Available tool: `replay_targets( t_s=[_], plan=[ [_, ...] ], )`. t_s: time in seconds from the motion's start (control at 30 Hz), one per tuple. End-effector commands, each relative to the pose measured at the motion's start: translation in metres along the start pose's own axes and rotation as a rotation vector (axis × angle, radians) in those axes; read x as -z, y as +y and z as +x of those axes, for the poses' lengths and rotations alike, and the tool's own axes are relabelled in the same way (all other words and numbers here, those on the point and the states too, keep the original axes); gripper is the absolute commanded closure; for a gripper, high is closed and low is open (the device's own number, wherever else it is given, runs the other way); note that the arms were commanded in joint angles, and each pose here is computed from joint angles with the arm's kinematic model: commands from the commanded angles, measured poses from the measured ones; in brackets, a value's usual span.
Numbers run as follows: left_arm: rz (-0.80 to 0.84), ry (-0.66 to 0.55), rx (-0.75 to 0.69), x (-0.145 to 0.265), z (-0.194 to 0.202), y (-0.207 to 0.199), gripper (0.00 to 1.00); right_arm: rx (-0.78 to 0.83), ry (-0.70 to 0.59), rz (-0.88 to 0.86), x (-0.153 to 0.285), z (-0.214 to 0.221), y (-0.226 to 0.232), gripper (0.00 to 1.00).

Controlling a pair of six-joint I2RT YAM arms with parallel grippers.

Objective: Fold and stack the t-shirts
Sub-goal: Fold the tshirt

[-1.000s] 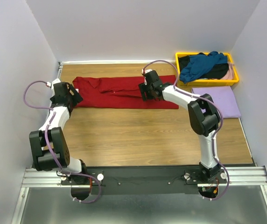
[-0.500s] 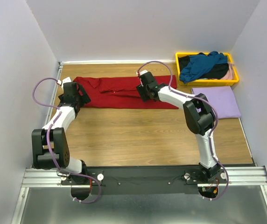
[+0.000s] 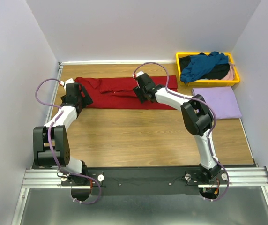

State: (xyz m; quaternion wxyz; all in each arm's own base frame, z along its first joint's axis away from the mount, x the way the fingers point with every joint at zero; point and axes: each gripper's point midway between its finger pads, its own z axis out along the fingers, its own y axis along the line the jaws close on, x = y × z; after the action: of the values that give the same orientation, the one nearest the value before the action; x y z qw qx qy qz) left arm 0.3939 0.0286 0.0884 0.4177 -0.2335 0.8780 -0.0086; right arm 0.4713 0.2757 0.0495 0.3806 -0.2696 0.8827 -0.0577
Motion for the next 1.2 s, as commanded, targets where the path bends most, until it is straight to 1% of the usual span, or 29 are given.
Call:
replay_targets(
  t_s=[0.0, 0.27, 0.53, 0.67, 0.8, 1.17],
  plan=[
    [0.019, -0.014, -0.017, 0.0, -0.005, -0.006, 0.07, 0.025, 0.005, 0.062, -0.011, -0.002, -0.007, 0.19],
    [0.012, -0.014, -0.019, 0.0, -0.004, -0.005, 0.06, 0.057, 0.012, 0.107, -0.018, -0.001, -0.012, 0.19],
    [0.012, -0.009, -0.022, -0.001, -0.003, -0.006, 0.06, 0.09, 0.02, 0.216, -0.018, 0.0, -0.036, 0.19],
    [0.011, -0.006, -0.023, -0.001, -0.001, -0.005, 0.06, 0.084, 0.028, 0.262, -0.022, 0.001, -0.052, 0.19],
    [0.011, -0.005, -0.024, -0.001, -0.001, -0.005, 0.06, 0.046, 0.048, 0.305, -0.029, 0.007, -0.079, 0.19],
    [0.01, 0.011, -0.027, -0.004, 0.004, -0.005, 0.06, -0.065, 0.046, 0.389, -0.022, 0.009, -0.14, 0.19]
  ],
)
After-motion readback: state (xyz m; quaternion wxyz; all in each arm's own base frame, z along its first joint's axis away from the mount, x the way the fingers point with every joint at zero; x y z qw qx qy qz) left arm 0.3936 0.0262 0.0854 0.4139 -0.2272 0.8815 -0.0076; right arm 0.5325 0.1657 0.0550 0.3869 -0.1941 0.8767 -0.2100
